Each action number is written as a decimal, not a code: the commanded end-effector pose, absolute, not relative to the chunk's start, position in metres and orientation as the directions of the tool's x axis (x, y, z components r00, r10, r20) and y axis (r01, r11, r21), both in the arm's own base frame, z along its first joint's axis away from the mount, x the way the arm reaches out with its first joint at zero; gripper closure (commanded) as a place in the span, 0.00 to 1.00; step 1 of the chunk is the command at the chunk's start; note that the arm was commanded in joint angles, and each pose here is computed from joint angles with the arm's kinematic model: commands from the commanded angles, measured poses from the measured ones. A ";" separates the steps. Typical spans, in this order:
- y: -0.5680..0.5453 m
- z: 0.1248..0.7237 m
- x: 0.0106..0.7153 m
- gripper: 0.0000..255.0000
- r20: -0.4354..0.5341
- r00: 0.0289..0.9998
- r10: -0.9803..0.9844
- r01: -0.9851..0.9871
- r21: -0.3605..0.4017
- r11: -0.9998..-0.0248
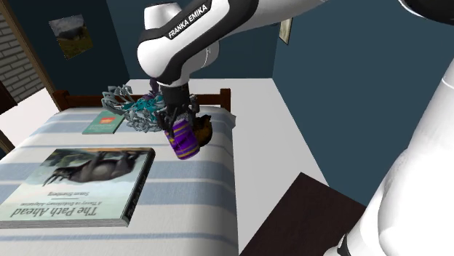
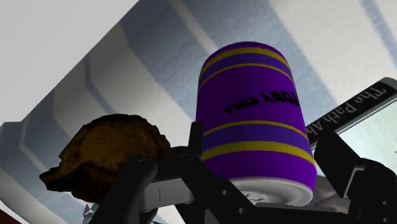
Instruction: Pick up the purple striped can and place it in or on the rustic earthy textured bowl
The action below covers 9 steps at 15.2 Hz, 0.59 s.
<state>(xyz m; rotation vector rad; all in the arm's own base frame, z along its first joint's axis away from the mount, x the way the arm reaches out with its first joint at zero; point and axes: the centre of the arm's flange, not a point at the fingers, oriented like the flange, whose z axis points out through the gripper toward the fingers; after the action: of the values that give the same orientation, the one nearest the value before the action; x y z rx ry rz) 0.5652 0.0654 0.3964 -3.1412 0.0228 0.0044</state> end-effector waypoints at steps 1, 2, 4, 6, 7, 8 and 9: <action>0.048 0.402 0.577 1.00 -0.002 1.000 -0.015 -0.015 0.000 -1.000; 0.038 0.405 0.584 1.00 -0.002 1.000 -0.015 -0.015 0.000 -1.000; 0.016 0.409 0.599 1.00 -0.002 1.000 -0.015 -0.015 0.000 -1.000; -0.005 0.414 0.614 1.00 -0.002 1.000 -0.015 -0.015 0.000 -1.000; -0.016 0.416 0.622 1.00 -0.002 1.000 -0.015 -0.015 0.000 -1.000; -0.026 0.418 0.629 1.00 -0.002 1.000 -0.015 -0.015 0.000 -1.000; -0.037 0.420 0.636 1.00 -0.002 1.000 -0.015 -0.015 0.000 -1.000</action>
<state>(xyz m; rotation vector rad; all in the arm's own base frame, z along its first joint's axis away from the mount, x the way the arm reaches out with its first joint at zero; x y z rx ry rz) 0.6298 -0.0285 0.4179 -3.1411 0.0244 0.0047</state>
